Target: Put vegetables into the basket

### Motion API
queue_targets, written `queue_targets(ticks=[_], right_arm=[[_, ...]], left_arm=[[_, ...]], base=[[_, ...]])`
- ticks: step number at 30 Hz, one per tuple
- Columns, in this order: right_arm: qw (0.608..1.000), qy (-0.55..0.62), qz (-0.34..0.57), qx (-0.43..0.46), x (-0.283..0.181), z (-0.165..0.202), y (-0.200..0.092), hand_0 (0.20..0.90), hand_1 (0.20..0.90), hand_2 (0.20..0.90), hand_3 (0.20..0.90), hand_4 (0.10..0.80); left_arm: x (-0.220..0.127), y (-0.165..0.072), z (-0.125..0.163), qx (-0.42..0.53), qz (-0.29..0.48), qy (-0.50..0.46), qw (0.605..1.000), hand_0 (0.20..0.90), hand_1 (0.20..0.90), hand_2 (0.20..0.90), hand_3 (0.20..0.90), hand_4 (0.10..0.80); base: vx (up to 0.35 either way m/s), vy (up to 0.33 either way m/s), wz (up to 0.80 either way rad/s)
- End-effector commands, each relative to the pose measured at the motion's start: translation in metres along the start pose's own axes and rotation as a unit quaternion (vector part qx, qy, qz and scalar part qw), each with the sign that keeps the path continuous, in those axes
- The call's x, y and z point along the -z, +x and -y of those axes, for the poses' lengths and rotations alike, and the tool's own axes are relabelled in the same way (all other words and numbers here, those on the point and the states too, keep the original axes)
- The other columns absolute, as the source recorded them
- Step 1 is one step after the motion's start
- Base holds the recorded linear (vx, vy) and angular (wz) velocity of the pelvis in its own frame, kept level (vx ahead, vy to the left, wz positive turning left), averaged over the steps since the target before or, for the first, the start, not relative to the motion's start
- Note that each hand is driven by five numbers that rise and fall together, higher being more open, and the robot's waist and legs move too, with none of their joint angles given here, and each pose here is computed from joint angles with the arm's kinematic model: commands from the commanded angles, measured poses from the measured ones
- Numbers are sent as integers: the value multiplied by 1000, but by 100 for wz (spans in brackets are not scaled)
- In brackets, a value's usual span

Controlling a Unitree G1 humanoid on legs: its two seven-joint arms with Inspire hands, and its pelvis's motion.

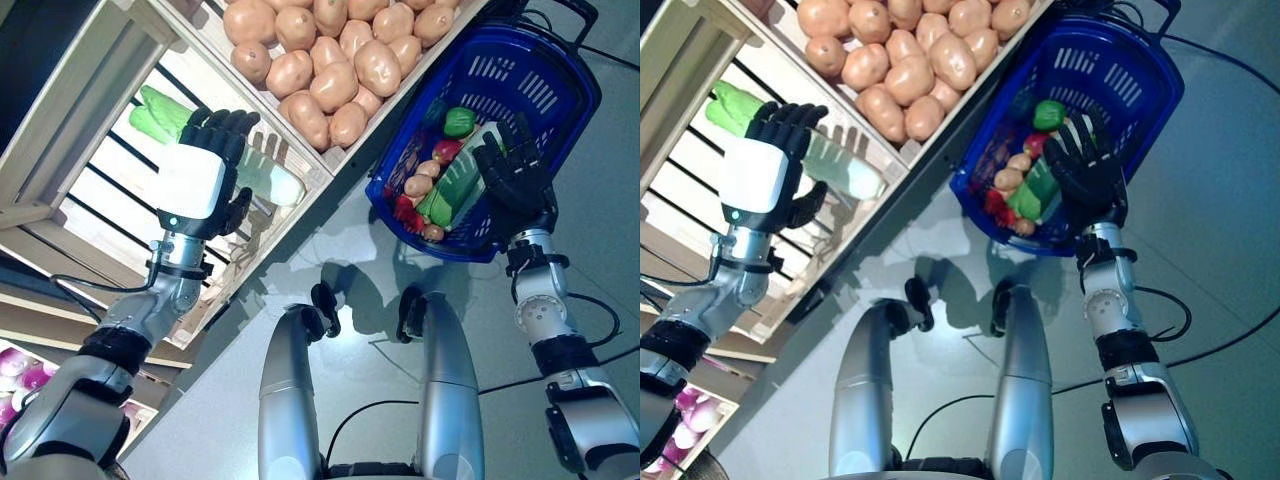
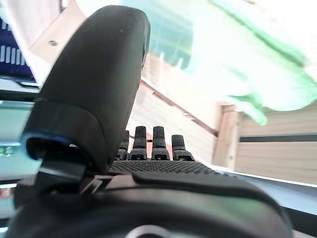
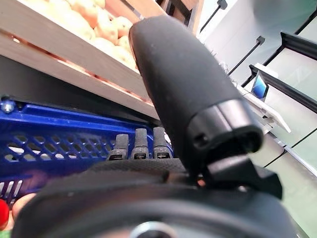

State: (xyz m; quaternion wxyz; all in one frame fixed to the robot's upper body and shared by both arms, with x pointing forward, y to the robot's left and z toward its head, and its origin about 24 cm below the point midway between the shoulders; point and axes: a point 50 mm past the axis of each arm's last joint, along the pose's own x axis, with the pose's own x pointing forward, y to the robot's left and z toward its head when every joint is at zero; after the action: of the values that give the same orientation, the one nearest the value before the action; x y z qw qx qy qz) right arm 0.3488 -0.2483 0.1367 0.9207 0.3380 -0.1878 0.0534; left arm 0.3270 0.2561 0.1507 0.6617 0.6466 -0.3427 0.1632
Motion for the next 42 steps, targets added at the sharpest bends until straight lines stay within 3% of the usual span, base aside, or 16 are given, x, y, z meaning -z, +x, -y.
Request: queue_targets(ticks=[1, 11, 18, 28, 42], right_arm=[[992, 7, 86, -88, -40, -29, 18, 900, 900, 900, 900, 800], [993, 7, 86, -85, -42, -28, 18, 900, 900, 900, 900, 800], [993, 7, 80, -90, -43, -35, 26, 900, 900, 900, 900, 800], [993, 7, 68, -101, -46, -41, 37, 900, 900, 900, 900, 800], [992, 18, 68, -108, -41, -56, 49, 900, 900, 900, 900, 800]], left_arm=[[20, 29, -39, -104, -36, 5, 994, 900, 900, 900, 900, 800], [21, 22, -31, -78, -52, 1, 996, 900, 900, 900, 900, 800], [19, 38, -25, -9, -39, 21, 999, 900, 900, 900, 900, 800], [20, 60, -11, 144, -27, 120, 982, 900, 900, 900, 900, 800], [3, 97, -7, 223, 8, 233, 947, 900, 900, 900, 900, 800]], base=[[0, 0, 0], [0, 0, 0], [0, 0, 0], [-1, 2, 0], [-9, -3, -2]])
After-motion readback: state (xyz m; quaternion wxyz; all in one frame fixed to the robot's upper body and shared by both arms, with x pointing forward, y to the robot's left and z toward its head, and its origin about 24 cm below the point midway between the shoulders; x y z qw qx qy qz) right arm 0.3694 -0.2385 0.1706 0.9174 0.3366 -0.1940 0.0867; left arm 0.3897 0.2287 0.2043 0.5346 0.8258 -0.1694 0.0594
